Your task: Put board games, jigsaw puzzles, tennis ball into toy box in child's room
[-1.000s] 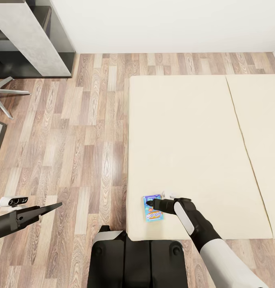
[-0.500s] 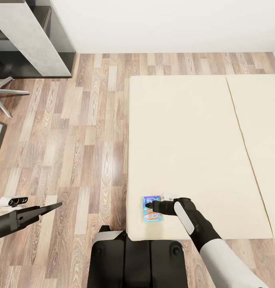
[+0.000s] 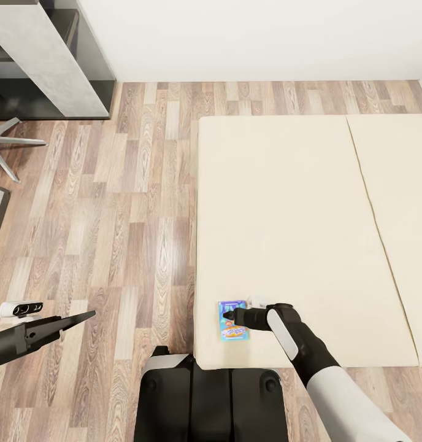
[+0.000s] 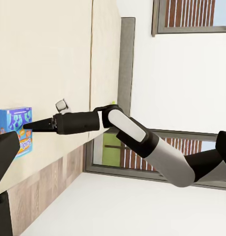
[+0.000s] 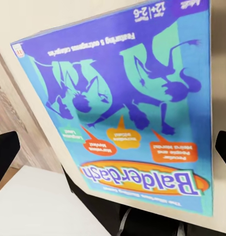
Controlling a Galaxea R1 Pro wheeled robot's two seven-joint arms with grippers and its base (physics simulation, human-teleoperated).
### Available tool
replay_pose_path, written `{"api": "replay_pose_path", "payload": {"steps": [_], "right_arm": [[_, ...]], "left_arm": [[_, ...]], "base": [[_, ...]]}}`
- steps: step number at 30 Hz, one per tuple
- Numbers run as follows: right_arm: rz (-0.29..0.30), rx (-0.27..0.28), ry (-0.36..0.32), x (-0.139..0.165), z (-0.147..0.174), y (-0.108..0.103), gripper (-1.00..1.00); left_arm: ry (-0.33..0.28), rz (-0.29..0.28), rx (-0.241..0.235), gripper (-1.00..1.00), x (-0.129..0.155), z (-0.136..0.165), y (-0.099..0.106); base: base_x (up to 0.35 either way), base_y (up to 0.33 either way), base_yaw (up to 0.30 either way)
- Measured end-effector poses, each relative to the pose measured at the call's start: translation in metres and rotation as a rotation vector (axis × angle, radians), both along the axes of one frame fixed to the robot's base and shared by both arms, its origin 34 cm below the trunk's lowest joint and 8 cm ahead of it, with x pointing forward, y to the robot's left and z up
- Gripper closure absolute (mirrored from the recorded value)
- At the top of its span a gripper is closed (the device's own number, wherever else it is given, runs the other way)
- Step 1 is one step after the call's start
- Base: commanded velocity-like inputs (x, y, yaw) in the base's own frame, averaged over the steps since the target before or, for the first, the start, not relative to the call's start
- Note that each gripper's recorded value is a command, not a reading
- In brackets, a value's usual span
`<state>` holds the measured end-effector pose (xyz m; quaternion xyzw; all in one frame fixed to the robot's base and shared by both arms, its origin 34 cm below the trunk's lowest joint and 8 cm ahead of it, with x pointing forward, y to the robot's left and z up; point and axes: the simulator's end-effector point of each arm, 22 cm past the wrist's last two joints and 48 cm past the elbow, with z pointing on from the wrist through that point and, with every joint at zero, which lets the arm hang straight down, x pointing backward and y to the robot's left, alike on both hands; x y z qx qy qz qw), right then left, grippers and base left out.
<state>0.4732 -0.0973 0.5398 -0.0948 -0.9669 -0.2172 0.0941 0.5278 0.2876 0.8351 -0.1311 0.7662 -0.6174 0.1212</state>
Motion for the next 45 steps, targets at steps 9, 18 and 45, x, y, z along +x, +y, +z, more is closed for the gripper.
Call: {"api": "replay_pose_path", "payload": {"steps": [9, 18, 45], "right_arm": [[-0.001, -0.006, -0.002, 0.0004, -0.0007, -0.0016, -1.00], [0.000, -0.008, -0.002, 0.0007, -0.0008, -0.0021, -1.00], [-0.003, -0.001, -0.004, 0.0015, 0.0000, -0.0006, -1.00]], "left_arm": [[0.000, 0.000, 0.000, -1.00, 0.0000, 0.0000, 0.0000], [0.000, 0.000, 0.000, -1.00, -0.0001, -0.0001, 0.0000], [0.000, 0.000, 0.000, -1.00, 0.0000, 0.0000, 0.0000]], "base": [[0.000, 0.000, 0.000], [0.000, 0.043, 0.000], [0.000, 0.065, 0.000]]}}
